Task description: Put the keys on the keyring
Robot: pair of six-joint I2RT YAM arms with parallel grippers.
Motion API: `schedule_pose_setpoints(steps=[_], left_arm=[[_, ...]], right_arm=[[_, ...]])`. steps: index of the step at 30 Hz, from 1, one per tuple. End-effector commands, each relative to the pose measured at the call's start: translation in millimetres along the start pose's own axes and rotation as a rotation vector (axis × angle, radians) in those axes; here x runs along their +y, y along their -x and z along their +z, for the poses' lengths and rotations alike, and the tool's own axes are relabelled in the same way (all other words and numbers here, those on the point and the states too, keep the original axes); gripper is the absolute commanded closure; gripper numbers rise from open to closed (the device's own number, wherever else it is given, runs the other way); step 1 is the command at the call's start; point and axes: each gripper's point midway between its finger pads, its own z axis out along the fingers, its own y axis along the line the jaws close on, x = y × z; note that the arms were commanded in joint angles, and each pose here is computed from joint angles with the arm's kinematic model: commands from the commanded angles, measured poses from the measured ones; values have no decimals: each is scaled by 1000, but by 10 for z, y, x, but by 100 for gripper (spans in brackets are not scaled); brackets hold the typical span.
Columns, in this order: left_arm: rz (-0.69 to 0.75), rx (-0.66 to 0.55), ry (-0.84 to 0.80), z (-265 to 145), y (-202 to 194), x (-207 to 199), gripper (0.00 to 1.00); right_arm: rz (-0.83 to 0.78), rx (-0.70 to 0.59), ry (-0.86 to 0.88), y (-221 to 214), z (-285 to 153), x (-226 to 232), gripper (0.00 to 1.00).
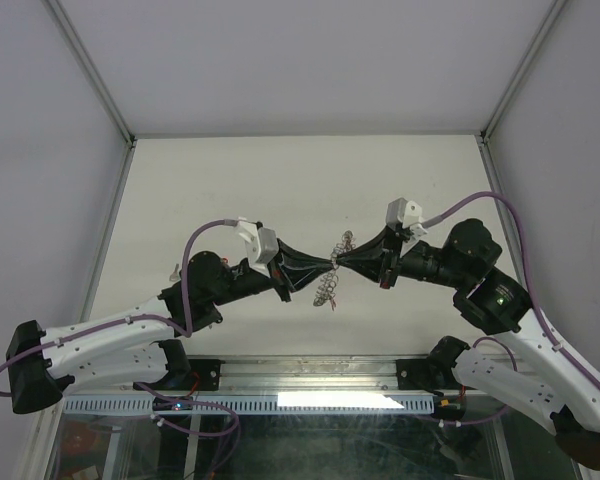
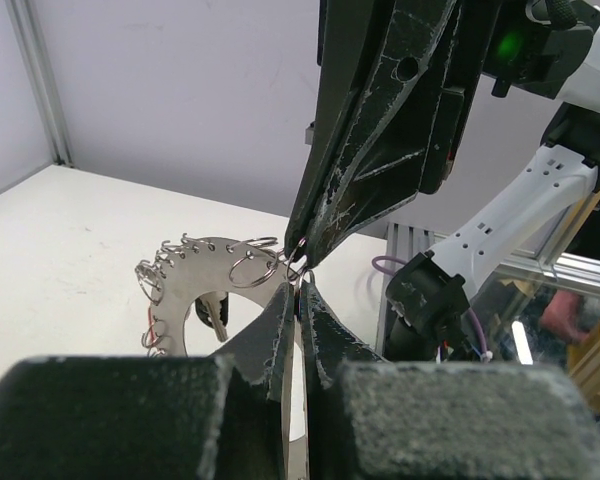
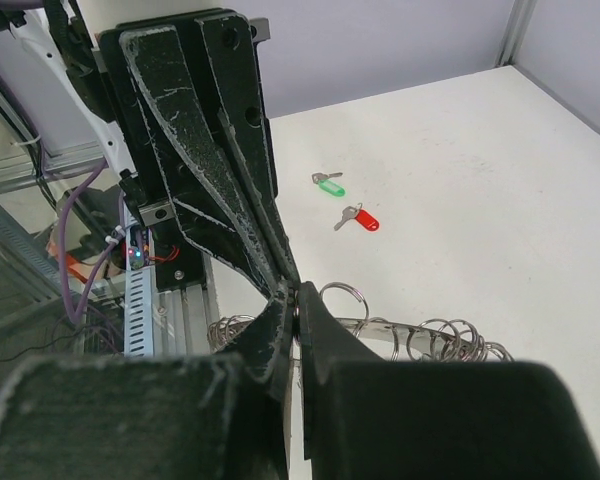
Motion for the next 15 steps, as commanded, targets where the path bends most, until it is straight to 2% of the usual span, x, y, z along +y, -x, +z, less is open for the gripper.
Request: schedule_pose_setpoints(steps=[1,9,15], left_arm=[[60,-50,11,-37,228,1,100],[107,-51,0,-83,223,-8,100],[147,-96,-34,-122,248,-62,100]], right_arm=[[-29,-147,-52,426,-72,-35,100],[-2,-157,-51,425,-86,-16,100],[1,-145,-57,373,-81,-31,100]])
